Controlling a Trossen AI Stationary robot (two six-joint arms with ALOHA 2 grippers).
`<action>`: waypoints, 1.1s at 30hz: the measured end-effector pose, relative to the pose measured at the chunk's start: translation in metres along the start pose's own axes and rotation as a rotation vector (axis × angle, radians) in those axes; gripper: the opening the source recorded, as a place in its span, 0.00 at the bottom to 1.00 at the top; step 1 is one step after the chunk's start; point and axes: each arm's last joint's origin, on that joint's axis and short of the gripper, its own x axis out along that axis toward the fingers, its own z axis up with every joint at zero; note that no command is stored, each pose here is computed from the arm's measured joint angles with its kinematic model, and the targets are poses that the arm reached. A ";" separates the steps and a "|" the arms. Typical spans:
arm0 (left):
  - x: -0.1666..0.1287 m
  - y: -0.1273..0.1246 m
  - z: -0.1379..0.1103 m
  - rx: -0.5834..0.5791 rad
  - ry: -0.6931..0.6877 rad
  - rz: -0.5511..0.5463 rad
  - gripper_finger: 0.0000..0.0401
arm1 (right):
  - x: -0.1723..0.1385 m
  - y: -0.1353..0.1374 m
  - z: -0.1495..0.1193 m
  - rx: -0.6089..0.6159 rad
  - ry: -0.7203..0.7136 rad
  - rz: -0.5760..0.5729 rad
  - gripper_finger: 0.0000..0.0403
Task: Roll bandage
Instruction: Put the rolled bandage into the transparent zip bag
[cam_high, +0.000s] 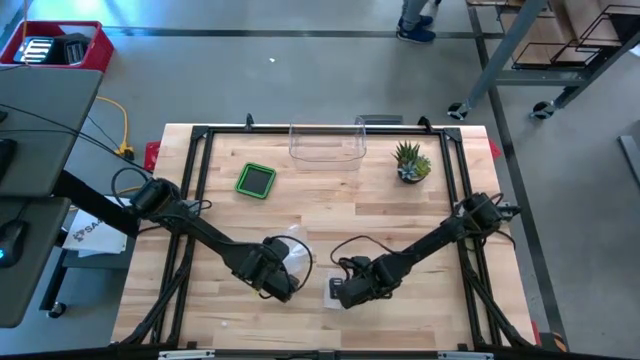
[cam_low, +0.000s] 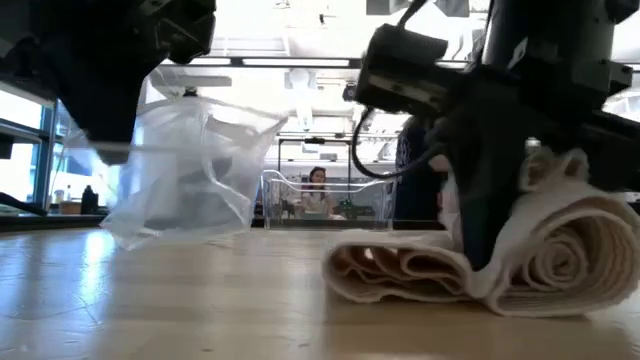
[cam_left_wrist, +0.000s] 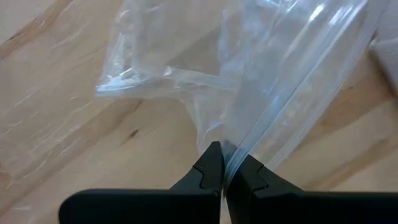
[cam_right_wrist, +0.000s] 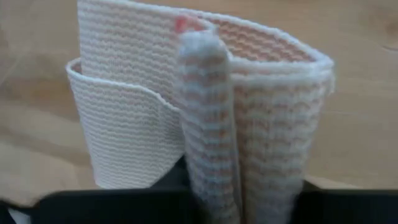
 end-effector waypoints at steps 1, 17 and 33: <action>-0.001 0.000 0.002 -0.006 -0.001 -0.011 0.00 | 0.000 0.000 -0.002 -0.040 0.002 0.002 0.11; -0.042 0.007 0.057 0.105 -0.045 -0.301 0.00 | -0.116 -0.003 -0.043 -0.294 -0.193 0.509 0.09; -0.043 -0.043 0.066 -0.016 -0.115 -0.741 0.00 | -0.184 0.010 -0.050 -0.415 -0.200 0.892 0.09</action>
